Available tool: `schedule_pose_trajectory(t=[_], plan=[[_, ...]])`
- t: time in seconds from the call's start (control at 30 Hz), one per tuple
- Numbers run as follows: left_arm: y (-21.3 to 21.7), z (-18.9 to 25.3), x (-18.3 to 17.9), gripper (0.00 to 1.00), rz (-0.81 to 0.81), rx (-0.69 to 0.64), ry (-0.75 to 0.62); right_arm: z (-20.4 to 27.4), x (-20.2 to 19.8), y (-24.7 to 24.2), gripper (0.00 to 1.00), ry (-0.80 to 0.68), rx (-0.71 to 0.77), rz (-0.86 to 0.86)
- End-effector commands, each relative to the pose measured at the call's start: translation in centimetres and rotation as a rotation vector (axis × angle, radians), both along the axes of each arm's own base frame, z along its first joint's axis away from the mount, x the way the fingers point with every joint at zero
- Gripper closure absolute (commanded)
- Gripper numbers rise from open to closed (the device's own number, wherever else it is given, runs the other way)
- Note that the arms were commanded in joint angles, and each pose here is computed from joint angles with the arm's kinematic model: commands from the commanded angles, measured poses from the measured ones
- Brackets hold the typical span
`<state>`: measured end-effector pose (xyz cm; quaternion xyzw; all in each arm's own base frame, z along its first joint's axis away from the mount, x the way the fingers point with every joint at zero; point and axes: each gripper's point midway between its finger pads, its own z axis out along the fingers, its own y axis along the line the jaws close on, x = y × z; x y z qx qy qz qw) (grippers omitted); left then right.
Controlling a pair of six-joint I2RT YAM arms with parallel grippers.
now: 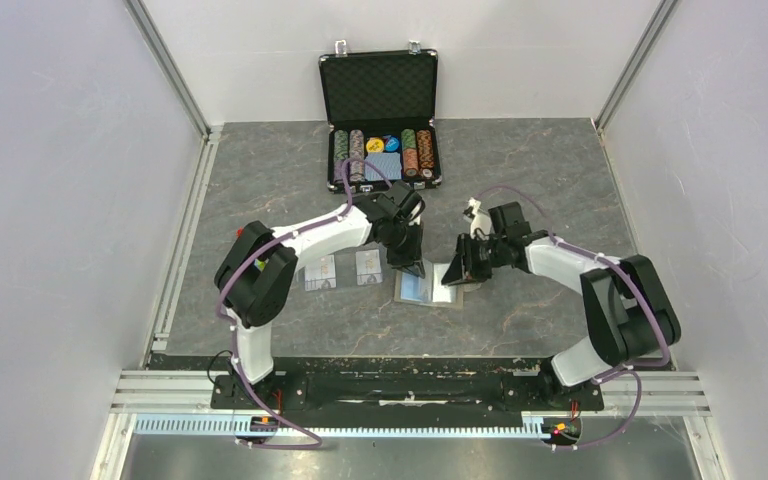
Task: Put the credit cards into the card holder
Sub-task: Insert the credit card into the card holder.
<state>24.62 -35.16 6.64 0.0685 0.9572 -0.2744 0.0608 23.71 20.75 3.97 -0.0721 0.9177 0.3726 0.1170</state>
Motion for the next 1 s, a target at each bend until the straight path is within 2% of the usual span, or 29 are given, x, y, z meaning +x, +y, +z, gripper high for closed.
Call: schedule_pose_trajectory(t=[0.0, 0.07, 0.13, 0.2, 0.43, 0.6, 0.97], plan=[[1.3, 0.4, -0.2, 0.91, -0.085, 0.096, -0.002, 3.8, 2.8, -0.5, 0.71, -0.113, 0.077, -0.058], [0.2, 0.7, -0.3, 0.76, -0.084, 0.054, 0.013, 4.4, 3.2, -1.0, 0.71, -0.125, 0.086, -0.082], [-1.4, 1.1, -0.4, 0.66, -0.091, -0.004, 0.025, 4.7, 3.5, -1.5, 0.71, -0.131, 0.092, -0.100], [-2.8, 1.5, -0.7, 0.61, -0.103, -0.043, 0.030, 4.9, 3.8, -2.0, 0.71, -0.138, 0.096, -0.117], [-6.9, 1.8, -2.0, 0.57, -0.138, -0.139, 0.066, 5.5, 4.3, -3.1, 0.71, -0.155, 0.099, -0.157], [-8.2, 1.6, -2.5, 0.54, -0.153, -0.160, 0.078, 5.8, 4.6, -3.6, 0.68, -0.172, 0.083, -0.167], [-7.7, 5.9, -1.1, 0.41, -0.129, -0.282, -0.077, 5.9, 4.7, -3.5, 0.55, -0.173, 0.067, -0.139]])
